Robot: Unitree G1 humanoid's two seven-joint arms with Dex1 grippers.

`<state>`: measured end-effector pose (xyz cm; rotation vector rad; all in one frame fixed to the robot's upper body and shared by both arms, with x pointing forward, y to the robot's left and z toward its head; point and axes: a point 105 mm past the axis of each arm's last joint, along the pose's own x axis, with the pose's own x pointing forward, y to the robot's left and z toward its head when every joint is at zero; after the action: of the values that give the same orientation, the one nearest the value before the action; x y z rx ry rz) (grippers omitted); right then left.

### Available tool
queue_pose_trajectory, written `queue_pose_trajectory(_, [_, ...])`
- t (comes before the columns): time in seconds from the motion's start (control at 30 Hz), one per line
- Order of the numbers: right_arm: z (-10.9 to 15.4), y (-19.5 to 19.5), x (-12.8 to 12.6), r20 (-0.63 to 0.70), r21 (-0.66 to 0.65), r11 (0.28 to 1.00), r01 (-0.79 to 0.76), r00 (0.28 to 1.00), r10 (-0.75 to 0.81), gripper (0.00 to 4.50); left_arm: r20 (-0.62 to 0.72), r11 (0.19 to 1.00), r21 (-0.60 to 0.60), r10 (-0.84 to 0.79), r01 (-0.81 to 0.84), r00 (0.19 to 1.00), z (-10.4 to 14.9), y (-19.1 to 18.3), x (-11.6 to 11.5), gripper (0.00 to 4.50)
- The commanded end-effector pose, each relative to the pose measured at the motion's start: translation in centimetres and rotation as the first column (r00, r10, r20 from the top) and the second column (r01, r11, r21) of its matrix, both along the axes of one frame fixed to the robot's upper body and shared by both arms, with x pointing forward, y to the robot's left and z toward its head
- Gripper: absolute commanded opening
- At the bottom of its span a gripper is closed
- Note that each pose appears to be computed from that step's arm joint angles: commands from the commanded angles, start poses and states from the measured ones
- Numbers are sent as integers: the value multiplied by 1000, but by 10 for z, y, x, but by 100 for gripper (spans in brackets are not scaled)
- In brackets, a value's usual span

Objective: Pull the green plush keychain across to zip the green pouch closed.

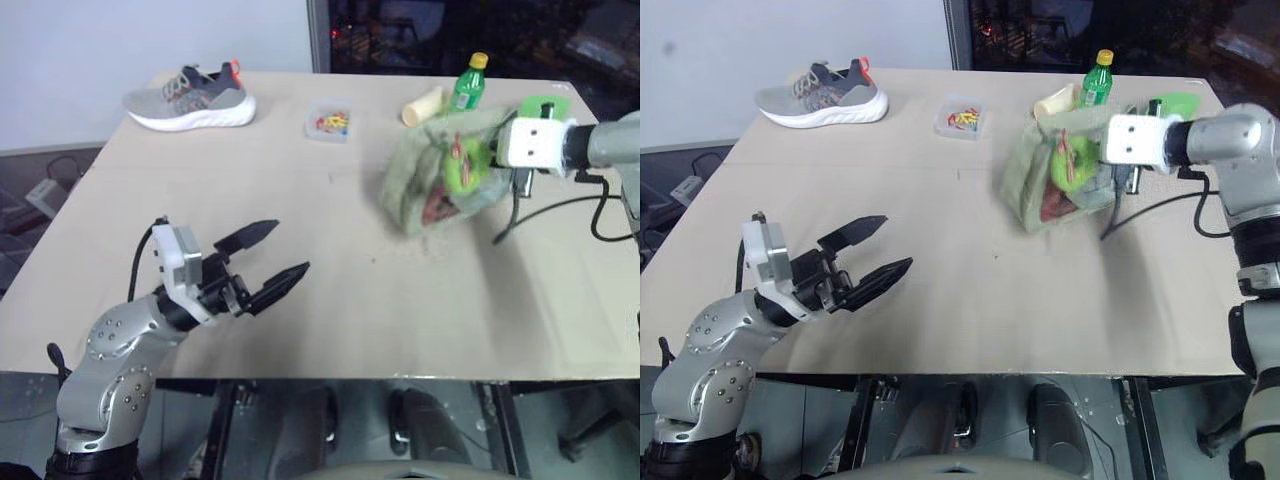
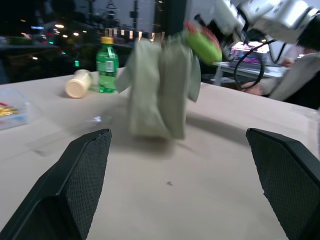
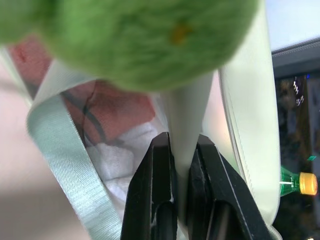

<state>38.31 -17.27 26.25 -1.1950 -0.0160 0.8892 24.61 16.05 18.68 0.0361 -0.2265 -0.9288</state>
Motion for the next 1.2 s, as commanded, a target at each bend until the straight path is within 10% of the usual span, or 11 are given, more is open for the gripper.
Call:
queue_pose_trajectory(0.03, [19,39,-8,73,55,998,34,997,-38,16,46,998,13,65,-66,997,3,0,12,450])
queue_pose_trajectory(0.37, [-22,148,-11,68,139,986,91,993,-101,16,61,972,85,213,-218,975,-6,8,38,450])
queue_pose_trajectory(0.9, [-1,147,-24,79,179,984,-20,997,6,16,75,956,101,269,-275,960,-10,13,40,450])
queue_pose_trajectory(1.07, [0,141,-23,81,192,981,-33,997,18,229,81,957,101,265,-273,961,-8,14,39,450])
queue_pose_trajectory(1.2, [3,136,-25,109,160,984,-78,992,61,229,89,955,104,268,-277,959,-7,16,36,450])
